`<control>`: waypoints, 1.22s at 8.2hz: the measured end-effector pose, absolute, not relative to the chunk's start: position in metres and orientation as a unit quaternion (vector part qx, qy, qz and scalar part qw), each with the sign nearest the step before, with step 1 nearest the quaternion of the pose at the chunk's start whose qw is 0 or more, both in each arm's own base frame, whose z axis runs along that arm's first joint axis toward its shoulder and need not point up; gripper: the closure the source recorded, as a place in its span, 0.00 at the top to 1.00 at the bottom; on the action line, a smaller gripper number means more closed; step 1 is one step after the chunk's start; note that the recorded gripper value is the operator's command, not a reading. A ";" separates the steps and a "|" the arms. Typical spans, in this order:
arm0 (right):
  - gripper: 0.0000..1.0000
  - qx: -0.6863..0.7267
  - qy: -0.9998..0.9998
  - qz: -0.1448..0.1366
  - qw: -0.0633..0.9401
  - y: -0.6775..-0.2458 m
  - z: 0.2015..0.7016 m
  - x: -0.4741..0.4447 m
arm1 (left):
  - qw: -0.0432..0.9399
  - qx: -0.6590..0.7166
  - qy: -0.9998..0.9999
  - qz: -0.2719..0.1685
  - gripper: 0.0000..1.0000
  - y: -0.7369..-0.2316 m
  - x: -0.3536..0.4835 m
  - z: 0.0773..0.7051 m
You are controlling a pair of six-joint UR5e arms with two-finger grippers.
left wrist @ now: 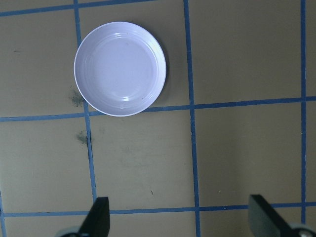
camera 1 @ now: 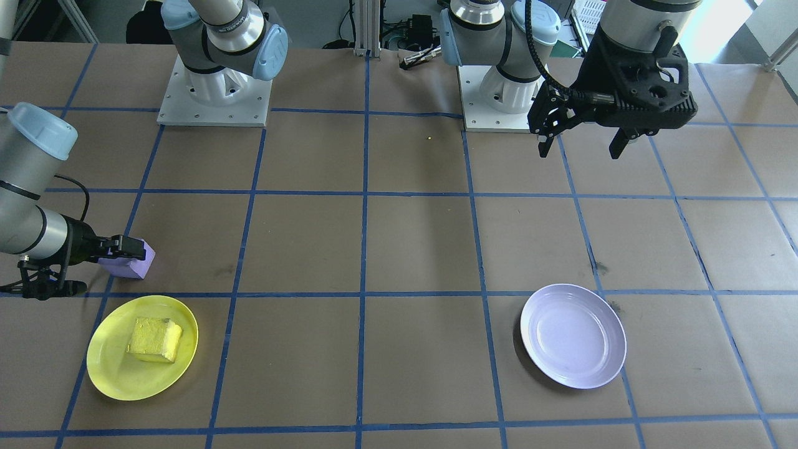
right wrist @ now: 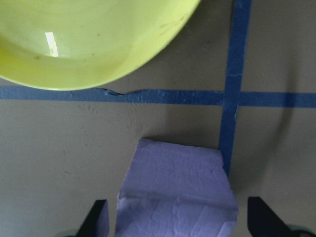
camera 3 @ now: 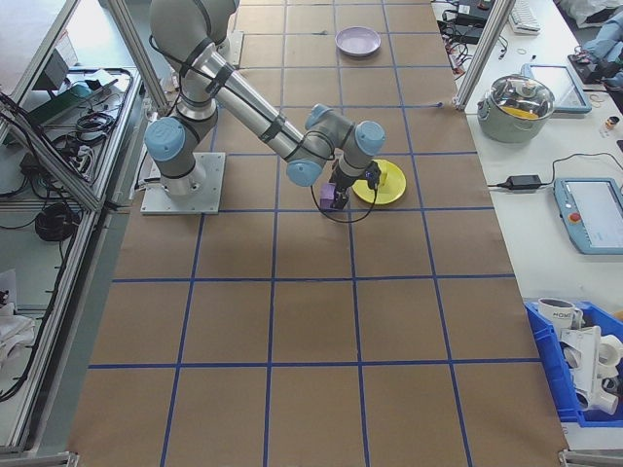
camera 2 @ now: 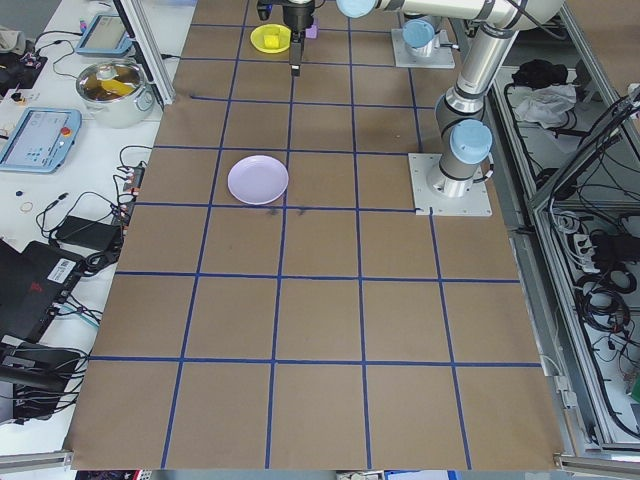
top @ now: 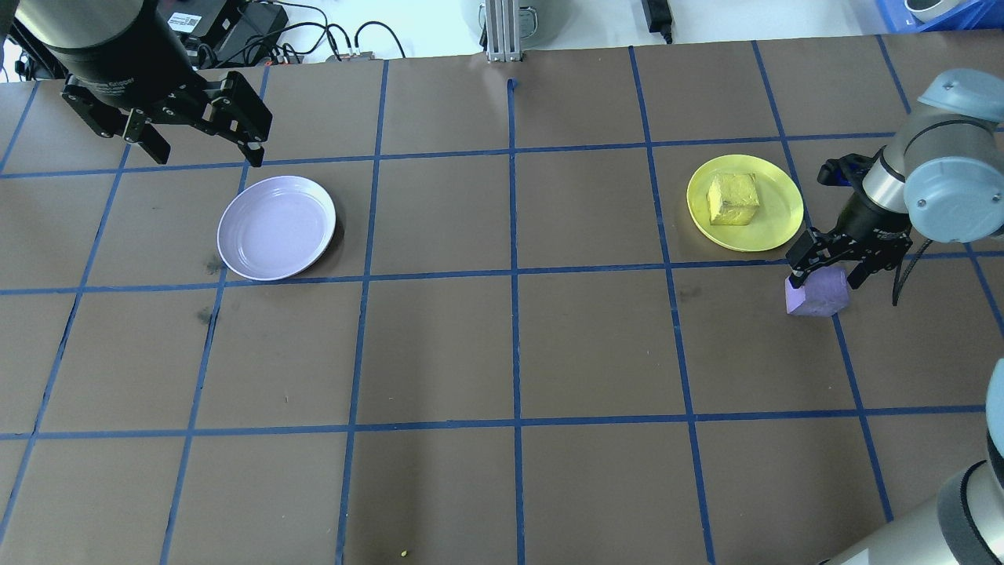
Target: Sort blocks by color into plates
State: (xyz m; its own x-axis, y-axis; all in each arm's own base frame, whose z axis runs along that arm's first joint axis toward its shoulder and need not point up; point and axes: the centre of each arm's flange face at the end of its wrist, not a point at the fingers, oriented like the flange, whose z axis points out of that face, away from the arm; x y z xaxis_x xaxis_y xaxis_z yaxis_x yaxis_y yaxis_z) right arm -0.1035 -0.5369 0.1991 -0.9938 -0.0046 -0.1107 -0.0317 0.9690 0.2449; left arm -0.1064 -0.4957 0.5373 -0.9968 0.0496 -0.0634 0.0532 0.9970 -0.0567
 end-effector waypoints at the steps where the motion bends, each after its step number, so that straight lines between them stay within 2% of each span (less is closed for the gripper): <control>1: 0.01 -0.008 0.989 0.133 0.058 -0.535 0.190 -0.103 | 0.031 0.027 0.999 -0.030 1.00 -0.495 -0.106 0.539; 3: 0.00 -0.004 0.988 0.142 0.058 -0.531 0.184 -0.101 | 0.033 0.028 0.999 -0.029 1.00 -0.495 -0.105 0.537; 6: 0.00 0.015 0.990 0.132 0.047 -0.528 0.215 -0.089 | 0.034 0.028 0.999 -0.026 1.00 -0.497 -0.104 0.534; 9: 0.00 0.034 0.990 0.133 0.017 -0.515 0.266 0.039 | 0.034 0.028 0.999 -0.028 1.00 -0.496 -0.104 0.535; 10: 0.00 0.029 0.992 0.123 0.004 -0.506 0.280 0.099 | 0.034 0.028 0.999 -0.028 1.00 -0.496 -0.104 0.535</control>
